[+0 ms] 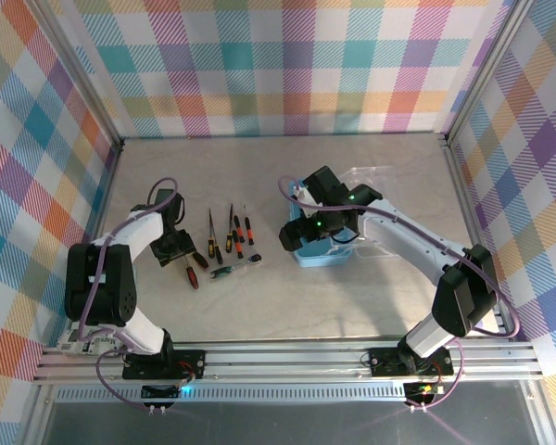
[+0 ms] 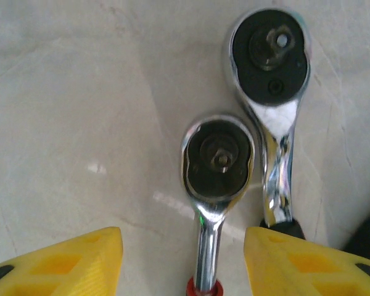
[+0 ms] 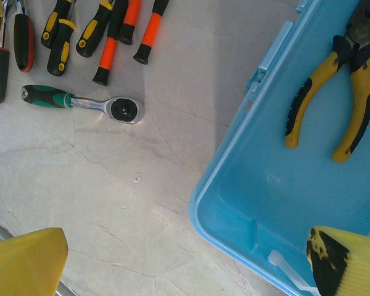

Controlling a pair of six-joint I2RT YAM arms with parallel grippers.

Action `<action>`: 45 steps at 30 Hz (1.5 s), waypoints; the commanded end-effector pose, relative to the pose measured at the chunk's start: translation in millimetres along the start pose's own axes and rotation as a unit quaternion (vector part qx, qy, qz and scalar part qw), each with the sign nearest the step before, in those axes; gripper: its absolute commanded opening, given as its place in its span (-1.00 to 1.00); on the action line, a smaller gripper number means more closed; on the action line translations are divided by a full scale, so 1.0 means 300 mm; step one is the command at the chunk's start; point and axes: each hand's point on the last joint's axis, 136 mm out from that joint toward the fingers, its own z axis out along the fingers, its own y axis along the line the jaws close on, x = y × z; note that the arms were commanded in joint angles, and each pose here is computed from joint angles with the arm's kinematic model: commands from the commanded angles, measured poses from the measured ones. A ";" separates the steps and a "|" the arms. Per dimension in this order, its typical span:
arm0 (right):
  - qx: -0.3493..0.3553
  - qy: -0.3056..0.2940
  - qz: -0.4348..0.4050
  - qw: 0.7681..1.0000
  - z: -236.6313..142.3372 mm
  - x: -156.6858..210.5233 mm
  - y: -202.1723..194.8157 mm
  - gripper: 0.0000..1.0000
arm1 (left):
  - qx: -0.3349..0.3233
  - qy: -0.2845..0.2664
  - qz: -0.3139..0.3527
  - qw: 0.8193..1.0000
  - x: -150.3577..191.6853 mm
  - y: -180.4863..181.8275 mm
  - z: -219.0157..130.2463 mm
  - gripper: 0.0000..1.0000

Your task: Pack the tool kit

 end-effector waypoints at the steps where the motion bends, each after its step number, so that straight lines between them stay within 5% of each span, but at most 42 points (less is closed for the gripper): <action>1: -0.011 -0.011 -0.013 1.000 -0.006 -0.022 0.010 0.98 | -0.006 -0.006 0.004 1.000 -0.045 -0.006 0.013 0.08; 11: -0.003 -0.010 -0.009 1.000 -0.015 -0.012 -0.016 0.98 | -0.020 0.016 0.009 1.000 -0.054 -0.015 0.103 -0.04; 26: 0.006 -0.008 -0.004 1.000 -0.038 0.012 -0.031 0.98 | -0.020 0.022 0.023 0.999 -0.057 -0.022 0.118 -0.85; 29: 0.007 -0.009 -0.004 1.000 -0.044 0.013 -0.030 0.98 | -0.019 0.014 0.029 0.999 -0.061 -0.018 0.082 -1.00; 45: -0.010 -0.024 -0.007 1.000 -0.095 0.013 -0.002 0.98 | 0.080 -0.052 0.053 0.994 -0.071 -0.080 -0.301 -1.00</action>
